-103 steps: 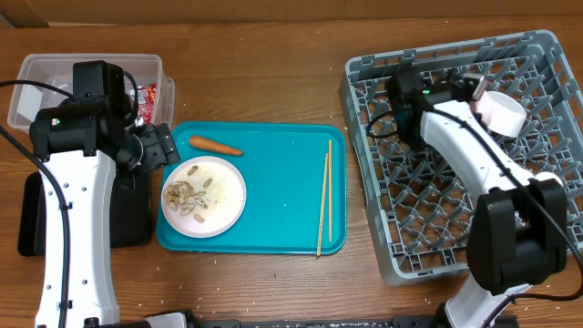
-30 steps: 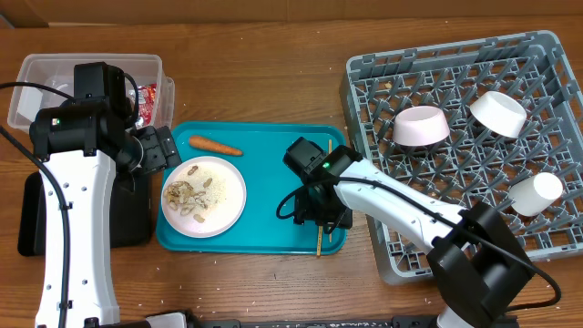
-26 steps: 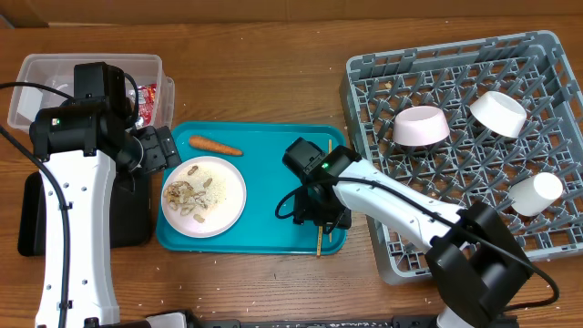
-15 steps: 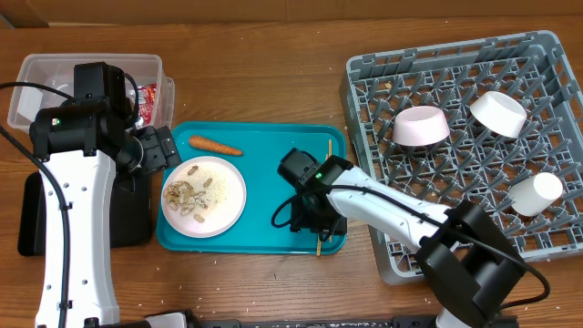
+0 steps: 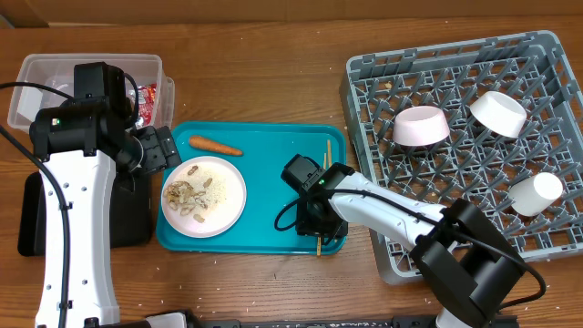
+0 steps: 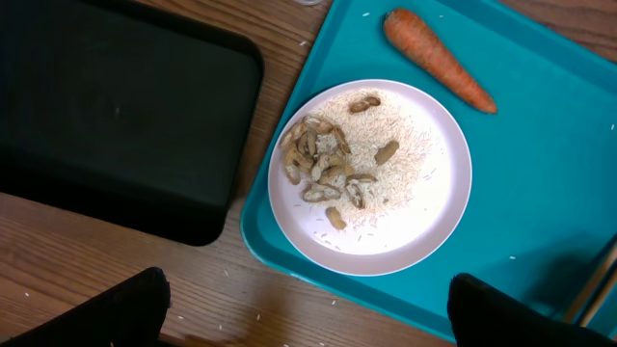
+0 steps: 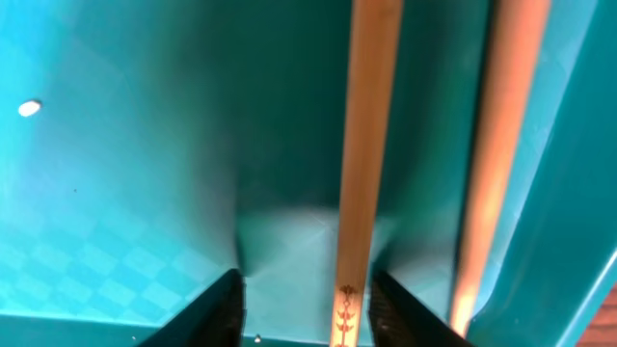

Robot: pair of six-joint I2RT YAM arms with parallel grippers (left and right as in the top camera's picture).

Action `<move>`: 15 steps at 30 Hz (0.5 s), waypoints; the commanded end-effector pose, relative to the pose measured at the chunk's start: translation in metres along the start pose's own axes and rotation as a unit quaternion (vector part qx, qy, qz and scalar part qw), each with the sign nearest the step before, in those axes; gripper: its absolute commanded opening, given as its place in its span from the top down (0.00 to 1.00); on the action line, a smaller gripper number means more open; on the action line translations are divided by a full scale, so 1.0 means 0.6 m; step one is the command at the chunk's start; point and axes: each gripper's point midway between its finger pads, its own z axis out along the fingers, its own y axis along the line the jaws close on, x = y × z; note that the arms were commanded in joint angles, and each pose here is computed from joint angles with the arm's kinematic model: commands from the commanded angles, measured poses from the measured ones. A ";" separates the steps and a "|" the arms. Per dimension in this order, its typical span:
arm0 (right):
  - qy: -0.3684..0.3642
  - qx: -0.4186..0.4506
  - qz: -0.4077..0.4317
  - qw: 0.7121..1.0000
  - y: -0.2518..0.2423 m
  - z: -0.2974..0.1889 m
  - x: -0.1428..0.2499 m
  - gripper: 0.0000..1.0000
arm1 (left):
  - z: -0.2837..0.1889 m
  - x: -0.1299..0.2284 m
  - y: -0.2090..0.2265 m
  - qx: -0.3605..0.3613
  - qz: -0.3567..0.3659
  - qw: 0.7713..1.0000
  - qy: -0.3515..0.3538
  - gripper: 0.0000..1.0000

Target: Sort waste into correct bins and load items into the dishwasher

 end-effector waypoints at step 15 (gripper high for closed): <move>-0.010 -0.007 -0.040 0.999 0.015 -0.015 -0.013 0.96 | -0.005 -0.001 0.000 0.003 -0.002 1.000 -0.003 0.06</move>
